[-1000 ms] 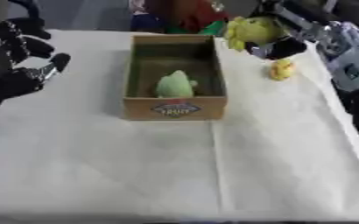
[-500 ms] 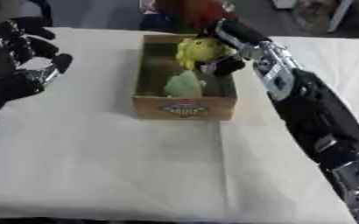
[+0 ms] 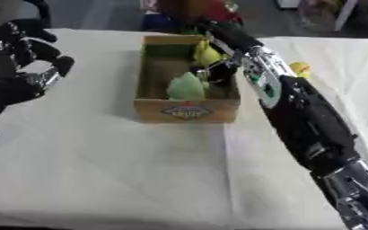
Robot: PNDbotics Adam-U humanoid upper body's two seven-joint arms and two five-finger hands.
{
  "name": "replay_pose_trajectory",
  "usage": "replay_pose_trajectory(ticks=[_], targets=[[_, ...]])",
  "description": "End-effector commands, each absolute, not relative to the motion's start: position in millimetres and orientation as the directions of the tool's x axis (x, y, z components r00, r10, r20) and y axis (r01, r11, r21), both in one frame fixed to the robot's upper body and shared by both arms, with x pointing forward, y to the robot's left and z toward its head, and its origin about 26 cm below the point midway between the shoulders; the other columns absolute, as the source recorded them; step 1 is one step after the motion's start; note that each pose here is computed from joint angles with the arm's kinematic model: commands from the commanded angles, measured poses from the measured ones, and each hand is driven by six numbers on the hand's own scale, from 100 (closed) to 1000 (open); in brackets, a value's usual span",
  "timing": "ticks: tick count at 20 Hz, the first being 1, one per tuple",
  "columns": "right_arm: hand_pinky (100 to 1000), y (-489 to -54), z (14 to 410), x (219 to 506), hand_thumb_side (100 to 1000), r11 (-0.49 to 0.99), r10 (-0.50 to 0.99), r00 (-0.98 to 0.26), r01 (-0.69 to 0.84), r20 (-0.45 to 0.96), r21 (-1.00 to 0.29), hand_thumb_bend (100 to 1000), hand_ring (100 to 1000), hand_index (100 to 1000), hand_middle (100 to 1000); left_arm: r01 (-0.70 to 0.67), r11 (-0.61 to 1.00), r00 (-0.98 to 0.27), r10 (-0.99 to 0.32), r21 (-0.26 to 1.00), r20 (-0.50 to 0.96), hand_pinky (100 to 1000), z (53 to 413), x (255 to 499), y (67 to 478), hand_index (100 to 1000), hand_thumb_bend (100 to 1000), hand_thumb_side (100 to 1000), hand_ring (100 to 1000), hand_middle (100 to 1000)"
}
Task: Pick up objects on the table and place them in the box.
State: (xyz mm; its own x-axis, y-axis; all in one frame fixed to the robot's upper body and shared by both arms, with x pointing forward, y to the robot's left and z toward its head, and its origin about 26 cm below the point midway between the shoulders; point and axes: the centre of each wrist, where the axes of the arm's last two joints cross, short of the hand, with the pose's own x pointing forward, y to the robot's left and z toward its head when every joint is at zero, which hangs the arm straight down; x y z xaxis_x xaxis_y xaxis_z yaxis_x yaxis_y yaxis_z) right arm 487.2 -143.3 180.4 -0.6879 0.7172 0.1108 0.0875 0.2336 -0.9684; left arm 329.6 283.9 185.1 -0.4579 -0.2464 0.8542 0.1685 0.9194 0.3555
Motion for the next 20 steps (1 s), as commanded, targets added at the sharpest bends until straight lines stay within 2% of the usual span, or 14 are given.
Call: replay_pose_trajectory(ticks=[1, 5, 10, 15, 20], targets=[[799, -176, 217, 492, 100, 0.244, 0.766, -0.639, 0.182, 0.074, -0.953, 393, 874, 941, 874, 0.148, 0.917, -0.471, -0.264, 0.371, 0.842, 668, 192, 328, 290, 781, 482, 100, 617, 620], [792, -222, 221, 496, 100, 0.229, 0.849, -0.521, 0.21, 0.089, -0.95, 398, 866, 937, 860, 0.143, 0.915, -0.465, -0.274, 0.377, 0.842, 667, 191, 328, 293, 781, 481, 100, 617, 621], [775, -270, 199, 499, 100, 0.246, 0.932, -0.317, 0.201, 0.175, -0.948, 404, 855, 917, 837, 0.136, 0.916, -0.464, -0.278, 0.377, 0.841, 668, 191, 327, 295, 781, 481, 100, 617, 621], [773, -292, 166, 500, 103, 0.255, 0.961, -0.148, 0.149, 0.234, -0.955, 413, 849, 906, 829, 0.139, 0.916, -0.462, -0.277, 0.377, 0.843, 668, 190, 327, 295, 782, 480, 100, 618, 621], [774, -301, 145, 498, 124, 0.25, 0.967, -0.071, 0.099, 0.244, -0.963, 418, 846, 901, 826, 0.139, 0.916, -0.46, -0.277, 0.376, 0.844, 669, 189, 326, 295, 782, 479, 100, 618, 621]])
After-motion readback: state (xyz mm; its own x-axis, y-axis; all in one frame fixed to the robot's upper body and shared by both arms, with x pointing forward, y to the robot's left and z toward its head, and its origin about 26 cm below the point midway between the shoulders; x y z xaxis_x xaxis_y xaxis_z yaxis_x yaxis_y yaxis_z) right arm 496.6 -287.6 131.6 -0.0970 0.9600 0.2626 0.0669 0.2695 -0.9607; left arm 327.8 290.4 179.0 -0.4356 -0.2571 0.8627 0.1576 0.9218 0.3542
